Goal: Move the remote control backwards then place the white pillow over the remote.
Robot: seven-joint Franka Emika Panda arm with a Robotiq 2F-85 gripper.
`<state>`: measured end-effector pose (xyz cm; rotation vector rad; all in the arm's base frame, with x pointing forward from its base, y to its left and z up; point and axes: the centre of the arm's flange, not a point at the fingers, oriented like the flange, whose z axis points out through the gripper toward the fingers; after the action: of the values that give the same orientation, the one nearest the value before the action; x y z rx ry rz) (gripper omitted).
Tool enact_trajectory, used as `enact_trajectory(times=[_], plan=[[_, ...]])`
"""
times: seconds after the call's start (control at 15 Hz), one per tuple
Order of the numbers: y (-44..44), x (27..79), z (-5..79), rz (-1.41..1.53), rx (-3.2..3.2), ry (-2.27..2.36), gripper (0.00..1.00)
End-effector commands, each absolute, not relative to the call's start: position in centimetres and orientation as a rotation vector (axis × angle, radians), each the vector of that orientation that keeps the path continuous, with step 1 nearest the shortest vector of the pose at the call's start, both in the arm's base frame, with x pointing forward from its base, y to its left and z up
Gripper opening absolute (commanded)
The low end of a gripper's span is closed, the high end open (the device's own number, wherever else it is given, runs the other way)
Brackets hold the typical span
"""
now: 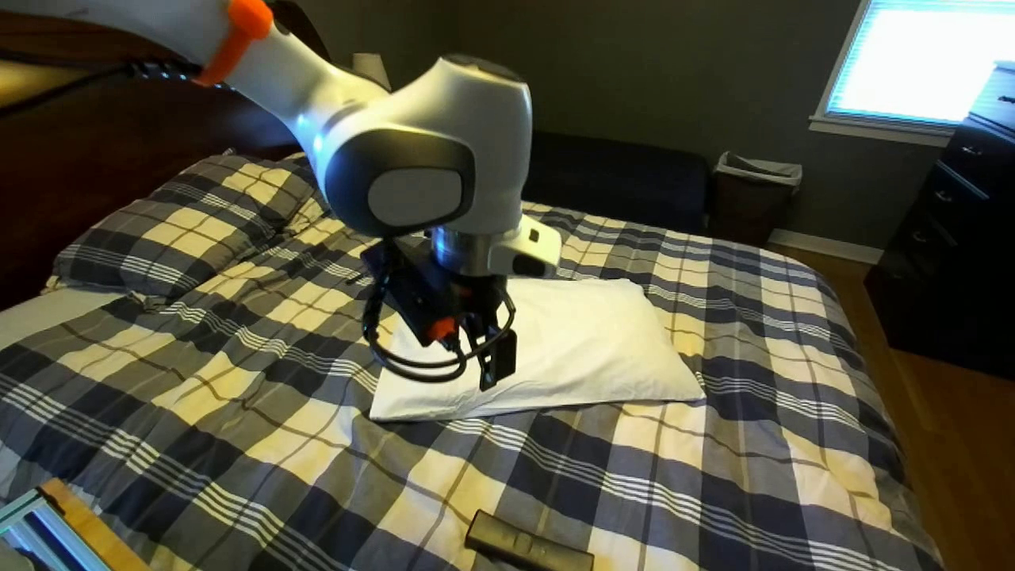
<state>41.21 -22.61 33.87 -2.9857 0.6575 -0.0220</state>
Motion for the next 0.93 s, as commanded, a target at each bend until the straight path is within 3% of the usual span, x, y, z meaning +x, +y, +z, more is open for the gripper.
enact_trajectory(times=[0.0, 0.33, 0.87], plan=[[-24.2, 39.8, 29.0, 0.068, -2.932, 0.897, 1.00], [-27.6, 37.4, 24.6, 0.000, -2.943, 1.156, 1.00], [-29.3, 38.7, 23.2, 0.047, -2.898, 1.211, 1.00]])
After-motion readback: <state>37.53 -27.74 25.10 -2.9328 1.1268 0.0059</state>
